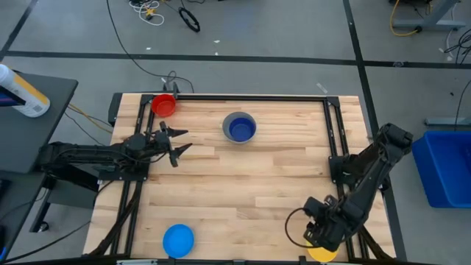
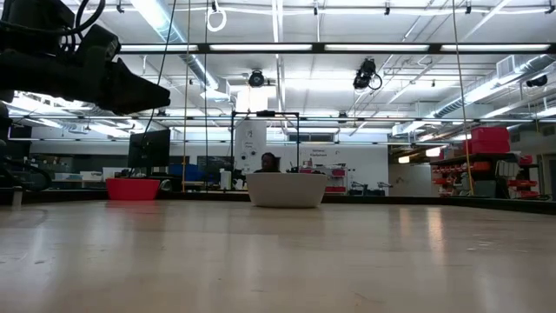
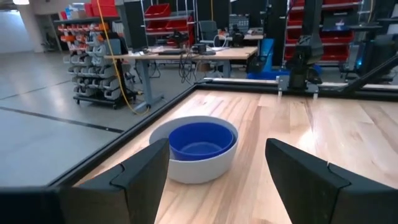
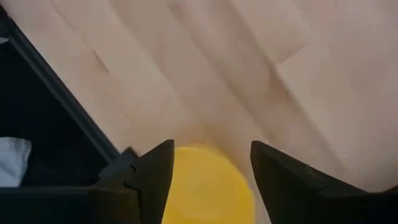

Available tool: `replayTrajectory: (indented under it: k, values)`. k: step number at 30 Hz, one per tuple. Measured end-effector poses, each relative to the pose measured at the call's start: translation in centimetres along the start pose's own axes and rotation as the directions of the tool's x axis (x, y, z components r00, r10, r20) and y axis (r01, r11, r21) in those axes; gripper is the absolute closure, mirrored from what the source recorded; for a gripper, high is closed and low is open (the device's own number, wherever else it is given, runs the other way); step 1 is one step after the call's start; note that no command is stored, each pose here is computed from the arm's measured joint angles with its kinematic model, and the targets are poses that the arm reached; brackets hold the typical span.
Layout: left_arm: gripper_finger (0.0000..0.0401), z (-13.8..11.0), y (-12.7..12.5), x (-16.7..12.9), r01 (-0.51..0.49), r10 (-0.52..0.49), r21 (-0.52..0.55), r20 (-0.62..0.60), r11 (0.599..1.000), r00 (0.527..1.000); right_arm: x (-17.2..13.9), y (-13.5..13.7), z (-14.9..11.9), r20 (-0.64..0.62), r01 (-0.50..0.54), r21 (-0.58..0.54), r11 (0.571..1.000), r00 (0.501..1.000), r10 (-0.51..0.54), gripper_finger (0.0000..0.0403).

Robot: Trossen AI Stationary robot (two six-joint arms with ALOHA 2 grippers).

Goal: Nest bowls inside each other
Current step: Stack the yellow bowl on top of the blue bowl

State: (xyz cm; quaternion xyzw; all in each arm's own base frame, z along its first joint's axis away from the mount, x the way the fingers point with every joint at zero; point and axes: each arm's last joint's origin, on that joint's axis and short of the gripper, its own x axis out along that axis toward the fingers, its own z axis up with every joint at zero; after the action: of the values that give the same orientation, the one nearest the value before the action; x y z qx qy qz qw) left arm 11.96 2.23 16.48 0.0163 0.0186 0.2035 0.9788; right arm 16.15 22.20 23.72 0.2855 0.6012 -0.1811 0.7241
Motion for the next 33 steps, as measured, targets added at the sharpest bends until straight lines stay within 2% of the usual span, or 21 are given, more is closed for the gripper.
replayTrajectory:
  k: [7, 12, 25, 33]
  values:
    - [0.0127, 0.0, 0.0, 0.0, 0.0, 0.0, 0.002, -0.001, 1.0, 1.0, 1.3, 0.1, -2.5, -0.034, -0.101, 0.065, 0.993, 0.994, 0.103, 0.019]
    - [0.0127, 0.0, 0.0, 0.0, 0.0, 0.0, 0.002, -0.003, 1.0, 1.0, 1.5, 0.0, -4.0, -0.048, -0.095, 0.095, 0.991, 0.994, 0.1, 0.0186]
    - [0.0127, 0.0, 0.0, 0.0, 0.003, -0.004, -0.019, -0.002, 1.0, 1.0, 3.4, 0.1, -5.2, -0.084, -0.002, 0.082, 0.997, 0.996, 0.009, 0.0188]
    - [0.0127, 0.0, -0.1, 0.0, 0.024, -0.024, -0.029, -0.003, 0.999, 1.0, 3.5, -0.8, -5.1, -0.071, 0.094, 0.065, 0.993, 0.993, -0.09, 0.0188]
